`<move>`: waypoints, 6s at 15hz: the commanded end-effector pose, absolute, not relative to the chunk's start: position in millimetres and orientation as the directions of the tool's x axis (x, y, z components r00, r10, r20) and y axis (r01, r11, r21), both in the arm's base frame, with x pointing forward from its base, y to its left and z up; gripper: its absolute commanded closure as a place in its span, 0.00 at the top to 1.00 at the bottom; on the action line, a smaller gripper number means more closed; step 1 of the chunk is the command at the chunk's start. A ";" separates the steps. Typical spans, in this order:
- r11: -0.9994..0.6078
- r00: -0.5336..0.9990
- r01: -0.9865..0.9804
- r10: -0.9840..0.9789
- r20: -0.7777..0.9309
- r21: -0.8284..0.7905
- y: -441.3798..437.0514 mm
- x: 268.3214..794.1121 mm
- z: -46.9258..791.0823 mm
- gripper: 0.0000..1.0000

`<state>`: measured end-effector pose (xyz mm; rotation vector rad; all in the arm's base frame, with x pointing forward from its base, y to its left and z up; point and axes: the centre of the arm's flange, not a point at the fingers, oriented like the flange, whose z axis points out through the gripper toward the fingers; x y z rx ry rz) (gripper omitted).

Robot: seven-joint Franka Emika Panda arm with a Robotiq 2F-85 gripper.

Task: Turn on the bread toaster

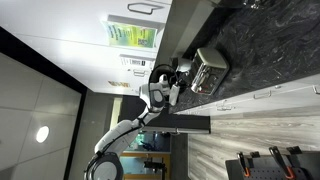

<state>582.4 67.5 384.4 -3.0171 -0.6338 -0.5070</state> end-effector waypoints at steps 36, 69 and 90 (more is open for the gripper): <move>-0.919 0.928 0.357 0.329 0.175 -0.165 83.8 649.2 257.5 0.00; -0.902 0.901 0.431 0.427 0.077 -0.040 144.8 617.4 273.3 0.00; -0.870 0.850 0.458 0.489 0.196 0.181 213.0 539.6 333.9 0.27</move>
